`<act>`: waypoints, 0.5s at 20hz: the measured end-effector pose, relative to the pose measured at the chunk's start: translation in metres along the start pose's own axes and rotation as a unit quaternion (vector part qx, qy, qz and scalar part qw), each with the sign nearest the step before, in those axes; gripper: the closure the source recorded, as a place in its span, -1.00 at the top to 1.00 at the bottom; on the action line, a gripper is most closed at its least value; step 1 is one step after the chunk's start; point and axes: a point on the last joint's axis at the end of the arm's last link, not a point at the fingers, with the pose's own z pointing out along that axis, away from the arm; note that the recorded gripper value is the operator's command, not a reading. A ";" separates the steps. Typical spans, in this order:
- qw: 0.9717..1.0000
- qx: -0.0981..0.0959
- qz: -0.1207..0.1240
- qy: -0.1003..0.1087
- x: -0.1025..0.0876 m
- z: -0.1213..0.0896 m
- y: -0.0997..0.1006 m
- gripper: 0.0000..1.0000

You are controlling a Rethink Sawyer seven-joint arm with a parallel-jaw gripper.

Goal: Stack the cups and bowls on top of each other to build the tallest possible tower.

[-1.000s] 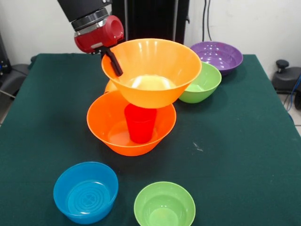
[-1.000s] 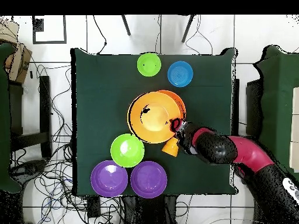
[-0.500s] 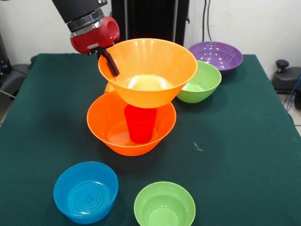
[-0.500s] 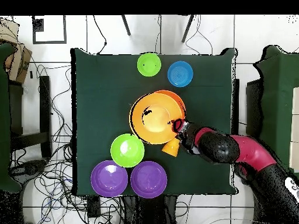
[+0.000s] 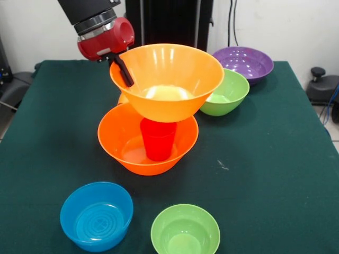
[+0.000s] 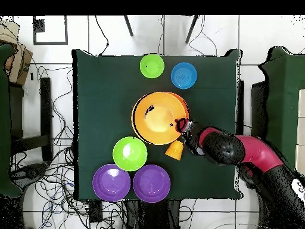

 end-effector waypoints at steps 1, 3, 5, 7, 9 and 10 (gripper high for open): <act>1.000 -0.001 0.000 -0.001 -0.002 0.000 0.000 -1.00; 1.000 -0.002 0.002 -0.003 -0.006 0.001 0.000 -1.00; 1.000 -0.003 0.003 -0.003 -0.008 0.002 0.000 -1.00; 1.000 -0.004 0.005 -0.002 -0.012 0.002 -0.001 -1.00; 1.000 -0.004 0.005 -0.001 -0.014 0.002 -0.001 -1.00; 1.000 -0.003 0.005 0.003 -0.016 0.002 0.000 -1.00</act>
